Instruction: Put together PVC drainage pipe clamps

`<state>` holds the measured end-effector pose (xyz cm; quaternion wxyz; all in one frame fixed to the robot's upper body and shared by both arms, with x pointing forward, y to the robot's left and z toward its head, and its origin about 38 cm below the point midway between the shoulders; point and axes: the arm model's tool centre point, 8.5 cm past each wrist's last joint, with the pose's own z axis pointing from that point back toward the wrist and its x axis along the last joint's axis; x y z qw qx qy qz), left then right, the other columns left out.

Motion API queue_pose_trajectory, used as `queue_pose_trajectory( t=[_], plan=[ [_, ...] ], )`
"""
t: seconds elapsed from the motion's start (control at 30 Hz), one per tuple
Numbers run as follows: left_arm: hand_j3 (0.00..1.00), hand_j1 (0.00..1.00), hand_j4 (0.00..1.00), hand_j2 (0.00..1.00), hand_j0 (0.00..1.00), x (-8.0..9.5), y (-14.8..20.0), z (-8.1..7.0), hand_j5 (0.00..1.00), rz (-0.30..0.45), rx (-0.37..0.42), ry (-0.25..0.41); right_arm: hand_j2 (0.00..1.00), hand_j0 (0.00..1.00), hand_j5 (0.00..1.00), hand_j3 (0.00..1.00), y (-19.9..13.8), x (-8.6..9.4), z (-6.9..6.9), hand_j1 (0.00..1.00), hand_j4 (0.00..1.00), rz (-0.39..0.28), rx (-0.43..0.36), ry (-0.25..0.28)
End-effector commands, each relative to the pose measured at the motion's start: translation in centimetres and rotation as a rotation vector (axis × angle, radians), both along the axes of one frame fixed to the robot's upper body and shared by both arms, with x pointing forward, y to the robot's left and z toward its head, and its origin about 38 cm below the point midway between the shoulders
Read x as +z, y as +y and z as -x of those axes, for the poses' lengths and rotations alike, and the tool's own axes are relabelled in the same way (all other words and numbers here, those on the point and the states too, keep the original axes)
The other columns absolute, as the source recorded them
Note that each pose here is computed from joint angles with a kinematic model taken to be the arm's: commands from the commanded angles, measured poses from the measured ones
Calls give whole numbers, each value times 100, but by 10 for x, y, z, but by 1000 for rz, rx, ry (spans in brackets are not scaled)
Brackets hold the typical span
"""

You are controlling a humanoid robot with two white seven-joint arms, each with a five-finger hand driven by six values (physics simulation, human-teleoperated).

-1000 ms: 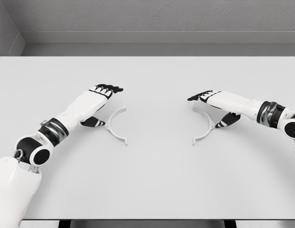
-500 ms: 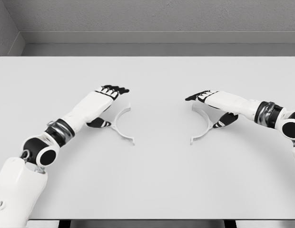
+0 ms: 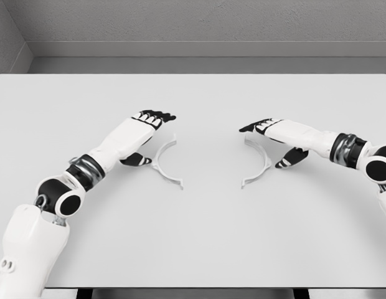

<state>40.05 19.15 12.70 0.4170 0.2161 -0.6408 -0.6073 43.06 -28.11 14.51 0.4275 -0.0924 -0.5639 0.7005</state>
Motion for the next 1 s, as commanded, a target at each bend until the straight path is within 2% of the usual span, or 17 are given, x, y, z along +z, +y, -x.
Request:
queue_pose_trajectory(
  t=[0.0, 0.97],
  plan=[
    [100, 100, 100, 100, 100, 0, -3, 0, 100, 6, 0, -1, 100, 100, 100, 100, 1, 0, 0, 100, 100, -8, -1, 1],
    [100, 100, 100, 100, 100, -2, -26, 1, 100, 30, -17, 12, 100, 100, 100, 100, 14, -3, 0, 100, 100, -33, 12, 4]
  ],
)
